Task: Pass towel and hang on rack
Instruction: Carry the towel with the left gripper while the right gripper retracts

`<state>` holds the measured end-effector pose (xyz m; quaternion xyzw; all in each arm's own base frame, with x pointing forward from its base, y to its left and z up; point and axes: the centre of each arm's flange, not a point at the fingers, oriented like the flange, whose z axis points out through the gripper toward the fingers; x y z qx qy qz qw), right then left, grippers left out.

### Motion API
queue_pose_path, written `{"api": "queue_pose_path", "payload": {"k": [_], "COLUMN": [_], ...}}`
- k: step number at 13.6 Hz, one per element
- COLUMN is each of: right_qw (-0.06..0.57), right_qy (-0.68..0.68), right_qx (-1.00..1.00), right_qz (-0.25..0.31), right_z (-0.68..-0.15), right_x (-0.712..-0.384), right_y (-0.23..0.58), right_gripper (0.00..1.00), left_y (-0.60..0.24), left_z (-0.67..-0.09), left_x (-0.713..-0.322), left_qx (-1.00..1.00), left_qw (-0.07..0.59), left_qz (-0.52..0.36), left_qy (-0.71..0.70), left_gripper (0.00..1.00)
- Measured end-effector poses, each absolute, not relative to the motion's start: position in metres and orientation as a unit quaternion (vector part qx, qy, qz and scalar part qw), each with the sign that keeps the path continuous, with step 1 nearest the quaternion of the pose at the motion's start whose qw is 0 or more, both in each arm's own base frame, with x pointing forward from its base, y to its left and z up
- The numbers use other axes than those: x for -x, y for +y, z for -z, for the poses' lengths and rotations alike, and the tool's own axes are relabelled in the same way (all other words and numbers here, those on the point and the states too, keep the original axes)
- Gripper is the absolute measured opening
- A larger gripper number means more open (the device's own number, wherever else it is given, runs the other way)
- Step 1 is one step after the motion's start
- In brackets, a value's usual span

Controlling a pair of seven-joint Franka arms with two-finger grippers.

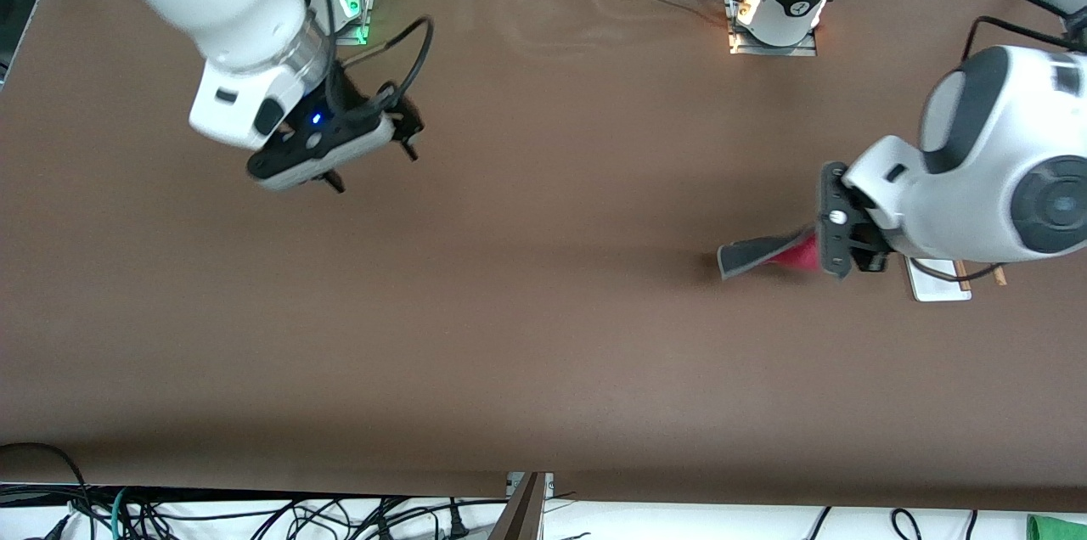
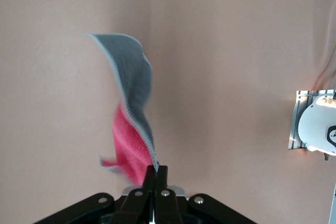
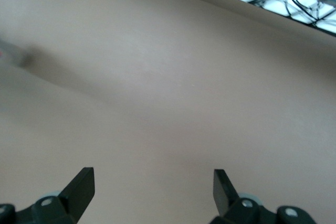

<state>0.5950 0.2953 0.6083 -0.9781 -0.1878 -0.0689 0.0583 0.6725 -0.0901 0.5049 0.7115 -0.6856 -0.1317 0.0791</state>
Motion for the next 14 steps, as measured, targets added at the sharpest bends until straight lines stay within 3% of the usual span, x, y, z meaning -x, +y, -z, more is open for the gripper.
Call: {"api": "queue_pose_path", "payload": {"k": [4,8,14], "right_qw": [0.044,0.030,-0.005], "right_qy": [-0.150,-0.097,-0.032], "right_qx": [0.987,0.995,0.998], "right_qz": [0.030,-0.025,-0.060], "right_z": [-0.563,-0.507,-0.478], "right_x": [-0.616,-0.629,-0.616], "right_y": [0.255,0.189,0.073], "right_gripper": [1.00,1.00,1.00], "left_y": [0.029,0.162,0.302], "left_z": [-0.506,-0.497,-0.489], "left_x": [-0.675,-0.656,-0.601], "left_qx": [-0.759,-0.768,-0.777], "left_qw": [0.151,0.178,0.197], "left_qz": [0.081,0.053,0.036], "left_qy": [-0.628,-0.612,-0.596], "left_gripper": [0.01,0.01,0.01]}}
